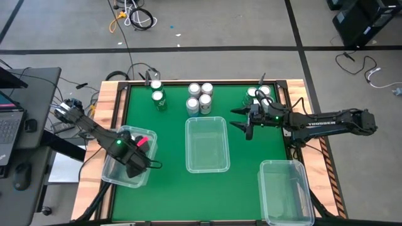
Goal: Sort soda cans
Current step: Adjust the bottom left transparent bin on the table
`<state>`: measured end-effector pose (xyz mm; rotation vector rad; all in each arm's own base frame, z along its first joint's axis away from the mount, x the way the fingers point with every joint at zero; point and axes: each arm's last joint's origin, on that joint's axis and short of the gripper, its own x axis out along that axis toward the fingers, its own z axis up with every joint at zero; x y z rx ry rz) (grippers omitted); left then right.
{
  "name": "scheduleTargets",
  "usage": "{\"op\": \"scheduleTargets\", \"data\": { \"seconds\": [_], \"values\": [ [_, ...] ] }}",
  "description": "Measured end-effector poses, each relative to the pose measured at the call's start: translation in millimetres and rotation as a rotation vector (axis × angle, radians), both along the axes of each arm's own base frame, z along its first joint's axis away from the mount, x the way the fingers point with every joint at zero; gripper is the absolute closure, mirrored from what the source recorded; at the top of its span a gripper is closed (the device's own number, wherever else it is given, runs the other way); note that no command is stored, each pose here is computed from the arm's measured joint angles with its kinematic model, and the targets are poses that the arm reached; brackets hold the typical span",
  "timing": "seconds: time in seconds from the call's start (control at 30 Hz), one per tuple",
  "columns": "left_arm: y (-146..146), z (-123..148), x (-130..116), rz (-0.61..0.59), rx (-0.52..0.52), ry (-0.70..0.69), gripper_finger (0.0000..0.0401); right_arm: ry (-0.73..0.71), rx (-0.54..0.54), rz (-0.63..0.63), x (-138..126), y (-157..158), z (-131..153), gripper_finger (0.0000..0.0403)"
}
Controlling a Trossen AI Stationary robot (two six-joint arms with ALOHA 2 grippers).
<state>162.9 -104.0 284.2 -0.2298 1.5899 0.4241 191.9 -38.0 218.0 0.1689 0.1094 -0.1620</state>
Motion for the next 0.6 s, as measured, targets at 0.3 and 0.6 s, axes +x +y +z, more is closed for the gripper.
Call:
{"op": "scheduleTargets", "data": {
  "seconds": [0.3, 0.6],
  "values": [
    [44.1, 12.7, 8.7, -0.001, 0.167, -0.146, 0.0391, 0.0, -0.001, -0.007, -0.1, -0.3, 0.0, 0.0168],
    [120.4, 34.9, -1.5, 0.086, 0.224, -0.268, 0.0399, 0.003, -0.02, -0.009, -0.1, -0.8, 0.0, 0.0255]
  ]
}}
